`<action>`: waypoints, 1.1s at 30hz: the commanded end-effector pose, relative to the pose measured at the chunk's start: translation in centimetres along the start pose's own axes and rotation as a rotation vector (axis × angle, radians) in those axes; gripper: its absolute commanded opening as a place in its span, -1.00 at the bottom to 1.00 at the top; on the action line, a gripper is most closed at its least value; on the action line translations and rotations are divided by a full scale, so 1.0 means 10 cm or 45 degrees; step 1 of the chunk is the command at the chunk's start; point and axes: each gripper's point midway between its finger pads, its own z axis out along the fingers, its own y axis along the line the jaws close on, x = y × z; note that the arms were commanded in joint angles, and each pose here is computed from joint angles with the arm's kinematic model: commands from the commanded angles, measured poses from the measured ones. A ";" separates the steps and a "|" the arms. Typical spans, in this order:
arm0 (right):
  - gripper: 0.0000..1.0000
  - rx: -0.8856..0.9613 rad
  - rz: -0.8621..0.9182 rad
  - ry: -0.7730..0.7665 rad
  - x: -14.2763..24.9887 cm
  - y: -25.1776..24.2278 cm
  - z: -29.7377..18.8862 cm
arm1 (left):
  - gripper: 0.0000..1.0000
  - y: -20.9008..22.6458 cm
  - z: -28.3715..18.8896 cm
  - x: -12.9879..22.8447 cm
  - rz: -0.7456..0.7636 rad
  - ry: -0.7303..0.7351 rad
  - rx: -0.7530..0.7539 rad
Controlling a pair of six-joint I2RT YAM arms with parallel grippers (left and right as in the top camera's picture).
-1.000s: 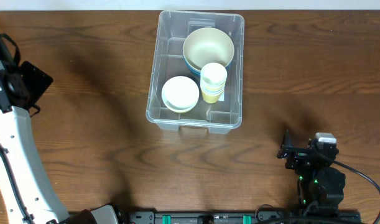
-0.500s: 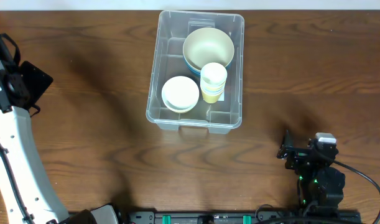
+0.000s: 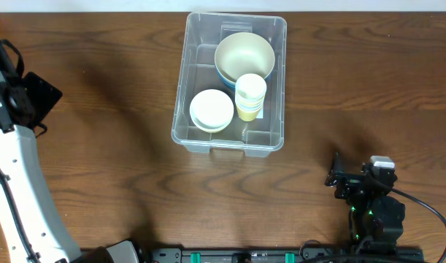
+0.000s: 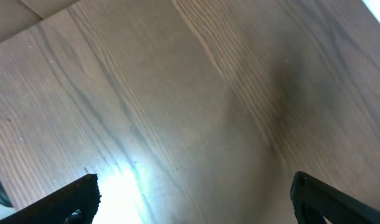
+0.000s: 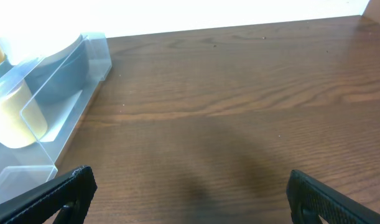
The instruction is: Pack container
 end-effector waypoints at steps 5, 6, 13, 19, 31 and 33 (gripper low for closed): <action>0.98 0.019 0.021 -0.005 0.01 -0.03 0.01 | 0.96 0.16 -0.70 -0.03 0.031 -0.223 0.093; 0.99 0.019 0.021 -0.005 0.01 -0.03 0.01 | 0.96 0.14 -0.78 -0.01 0.034 -0.255 0.124; 0.98 0.019 0.021 -0.005 0.01 -0.03 0.01 | 0.96 -0.21 -1.18 0.26 0.306 -0.434 0.469; 0.98 0.019 0.021 -0.006 0.01 -0.03 0.01 | 0.96 -0.35 -1.14 0.74 0.417 -0.484 0.692; 0.98 0.019 0.021 -0.005 0.01 -0.03 0.01 | 0.96 -0.48 -0.56 1.61 0.533 -0.562 1.004; 0.99 0.019 0.021 -0.005 0.01 -0.03 0.01 | 0.96 -0.48 -0.48 1.74 0.547 -0.557 1.034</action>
